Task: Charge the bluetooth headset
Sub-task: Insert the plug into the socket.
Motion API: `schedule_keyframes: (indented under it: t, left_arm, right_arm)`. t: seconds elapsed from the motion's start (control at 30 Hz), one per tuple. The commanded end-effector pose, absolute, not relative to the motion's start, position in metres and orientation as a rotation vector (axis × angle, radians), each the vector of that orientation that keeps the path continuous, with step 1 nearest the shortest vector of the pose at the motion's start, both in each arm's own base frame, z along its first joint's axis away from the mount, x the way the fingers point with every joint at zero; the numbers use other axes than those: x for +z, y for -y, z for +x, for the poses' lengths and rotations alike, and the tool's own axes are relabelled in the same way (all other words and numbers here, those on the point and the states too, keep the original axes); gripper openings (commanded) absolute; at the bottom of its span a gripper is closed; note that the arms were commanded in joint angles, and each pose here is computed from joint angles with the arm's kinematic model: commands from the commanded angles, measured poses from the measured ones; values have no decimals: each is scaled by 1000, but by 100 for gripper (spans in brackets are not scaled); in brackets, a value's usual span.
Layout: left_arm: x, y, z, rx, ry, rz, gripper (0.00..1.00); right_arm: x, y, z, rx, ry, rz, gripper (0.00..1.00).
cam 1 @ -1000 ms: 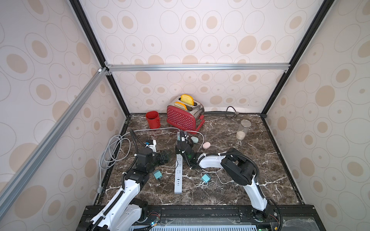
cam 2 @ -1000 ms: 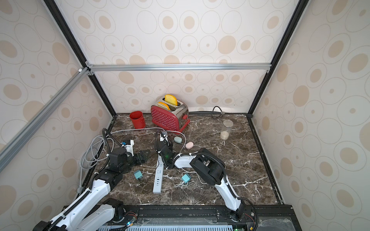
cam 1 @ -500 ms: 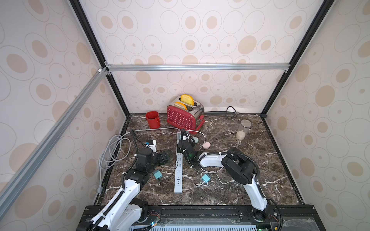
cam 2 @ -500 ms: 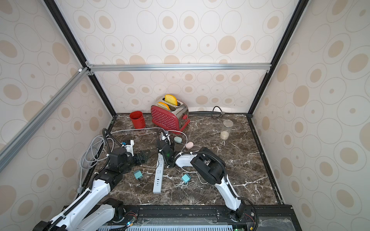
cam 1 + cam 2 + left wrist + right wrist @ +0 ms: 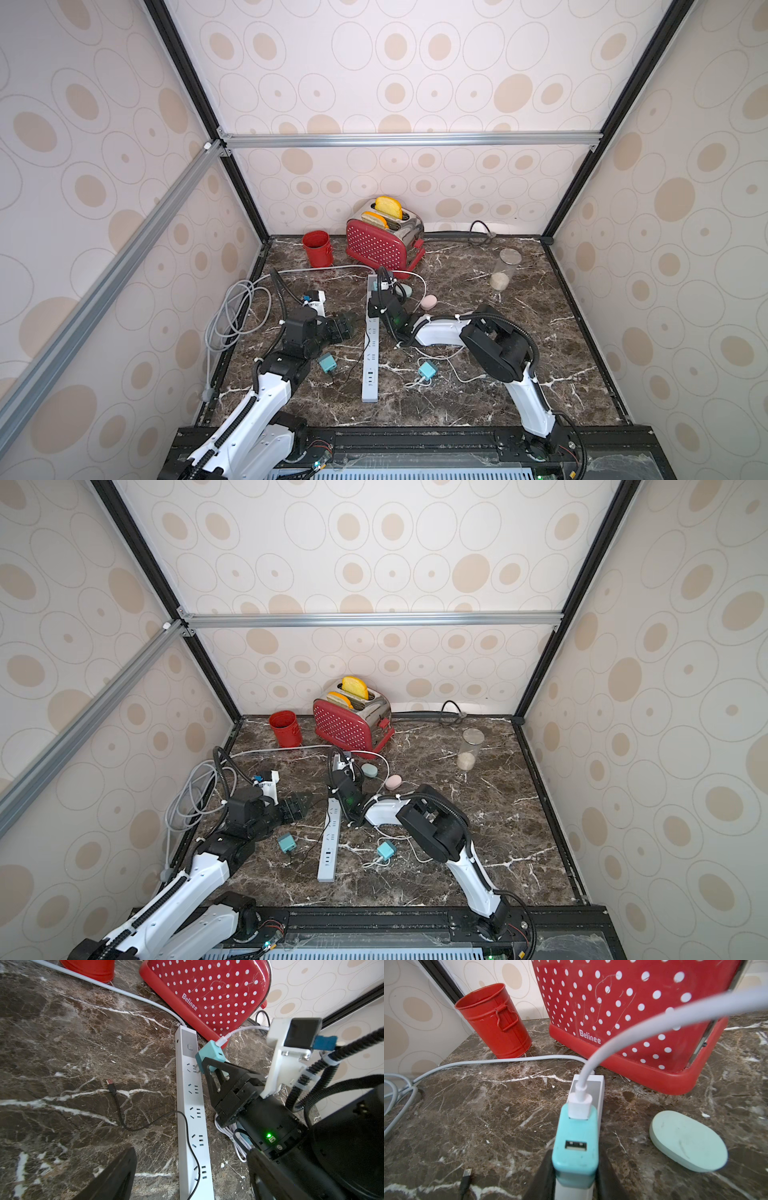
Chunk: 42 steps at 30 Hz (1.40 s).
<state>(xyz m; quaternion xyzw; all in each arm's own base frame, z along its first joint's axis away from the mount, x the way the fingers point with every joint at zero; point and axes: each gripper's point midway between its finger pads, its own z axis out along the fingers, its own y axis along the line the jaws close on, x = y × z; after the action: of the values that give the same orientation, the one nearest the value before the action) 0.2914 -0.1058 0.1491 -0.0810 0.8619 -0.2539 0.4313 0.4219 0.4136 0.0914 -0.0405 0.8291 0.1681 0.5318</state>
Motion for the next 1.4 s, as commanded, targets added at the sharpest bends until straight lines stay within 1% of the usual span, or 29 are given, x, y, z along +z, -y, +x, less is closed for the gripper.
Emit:
schedule_keyframes:
  t: [0.0,0.6,0.7,0.93,1.07,1.37]
  left_arm:
    - [160,108,293,-652,-2107,-197,85]
    - [164,106,290,-645,-2092,-200,85]
    - [163,105,290,-644,-2094,-201,85]
    - [165,107,289,-651,-2090,-196,85]
    - [165,107,290,-648,-2090,-196,85]
    - [163,105,290,-638,-2093,-200,85]
  right_arm:
    - [79,-408,423,385,-2002,-73,14]
    - [55,-413,414,303,-2029,-70,13]
    - [61,-416,411,313,-1984,-85,13]
    - [103,-417,405,357,-1894,-108,13]
    - [118,-420,403,382,-1876,-125,13]
    - [114,-422,415,407,-1877,-126,14]
